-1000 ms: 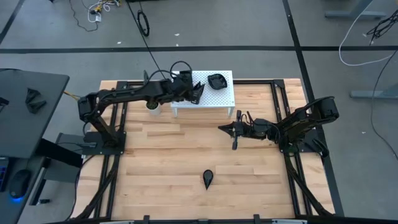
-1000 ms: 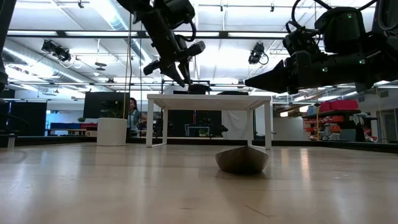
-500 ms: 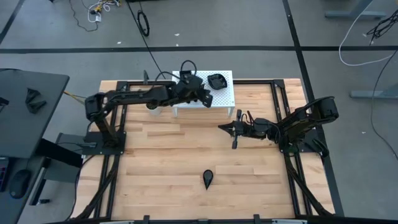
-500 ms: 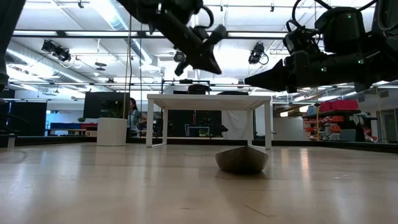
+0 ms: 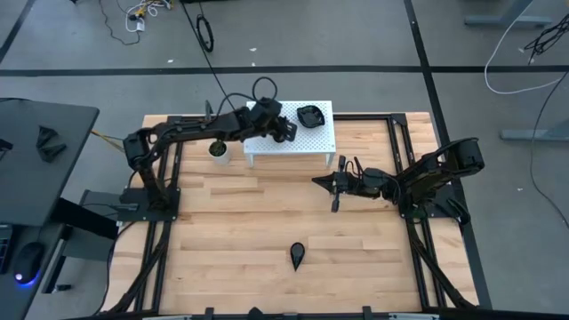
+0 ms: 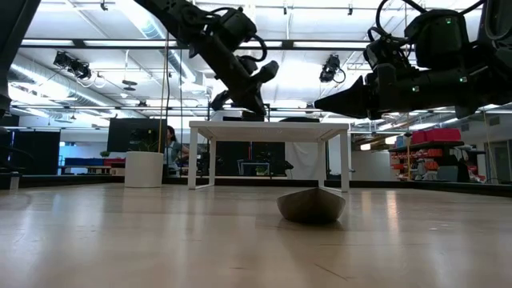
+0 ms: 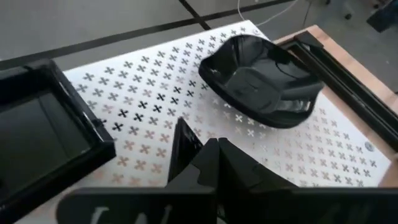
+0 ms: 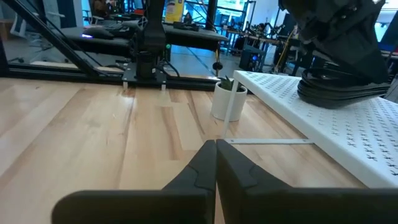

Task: Pick & Place Mini shaped plates
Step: Stack the black plate on top of the black plate on the shelf

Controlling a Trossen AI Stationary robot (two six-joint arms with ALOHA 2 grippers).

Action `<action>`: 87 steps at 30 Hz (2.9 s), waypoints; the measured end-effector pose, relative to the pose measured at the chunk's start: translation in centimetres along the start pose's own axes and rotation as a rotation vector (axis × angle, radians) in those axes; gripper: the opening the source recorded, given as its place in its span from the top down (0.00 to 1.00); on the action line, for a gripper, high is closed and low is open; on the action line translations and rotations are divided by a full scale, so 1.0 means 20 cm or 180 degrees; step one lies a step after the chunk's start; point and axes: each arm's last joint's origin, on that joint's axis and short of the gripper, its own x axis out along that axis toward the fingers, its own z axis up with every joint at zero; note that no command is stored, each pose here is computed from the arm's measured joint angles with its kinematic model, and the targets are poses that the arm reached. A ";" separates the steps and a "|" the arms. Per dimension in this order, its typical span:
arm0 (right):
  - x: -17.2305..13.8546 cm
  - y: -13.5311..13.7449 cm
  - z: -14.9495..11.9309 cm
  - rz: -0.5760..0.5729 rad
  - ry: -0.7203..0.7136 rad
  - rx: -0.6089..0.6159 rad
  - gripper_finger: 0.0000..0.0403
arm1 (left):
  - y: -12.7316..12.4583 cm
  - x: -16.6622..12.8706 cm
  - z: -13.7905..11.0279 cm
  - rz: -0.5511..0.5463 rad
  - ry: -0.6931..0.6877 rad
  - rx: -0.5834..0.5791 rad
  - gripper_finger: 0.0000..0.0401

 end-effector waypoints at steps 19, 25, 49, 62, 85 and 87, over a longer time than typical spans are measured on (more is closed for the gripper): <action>0.00 -0.01 0.00 -0.0020 0.0005 -0.0005 0.97 | -0.05 -0.19 -0.08 0.0455 0.0390 0.0279 0.99; 0.00 -0.01 0.00 -0.0019 0.0015 -0.0006 0.97 | -0.06 -0.19 -0.07 0.0467 0.0311 0.0303 0.98; -0.07 0.25 0.01 0.1003 0.0133 0.0442 0.97 | -0.60 -0.74 -1.05 -0.0833 0.1051 0.0706 0.98; -0.36 0.80 0.24 0.1607 0.0126 0.0226 0.99 | -0.81 -0.74 -1.68 -0.1135 0.1389 0.0592 0.99; -0.60 0.91 0.36 0.0881 0.0383 0.0419 0.99 | -1.13 -0.30 -1.30 -0.1495 0.0886 0.1219 0.96; -0.56 0.88 0.31 0.0734 0.0646 0.0653 0.99 | -1.10 -0.33 -1.32 -0.1237 0.1085 0.1141 0.96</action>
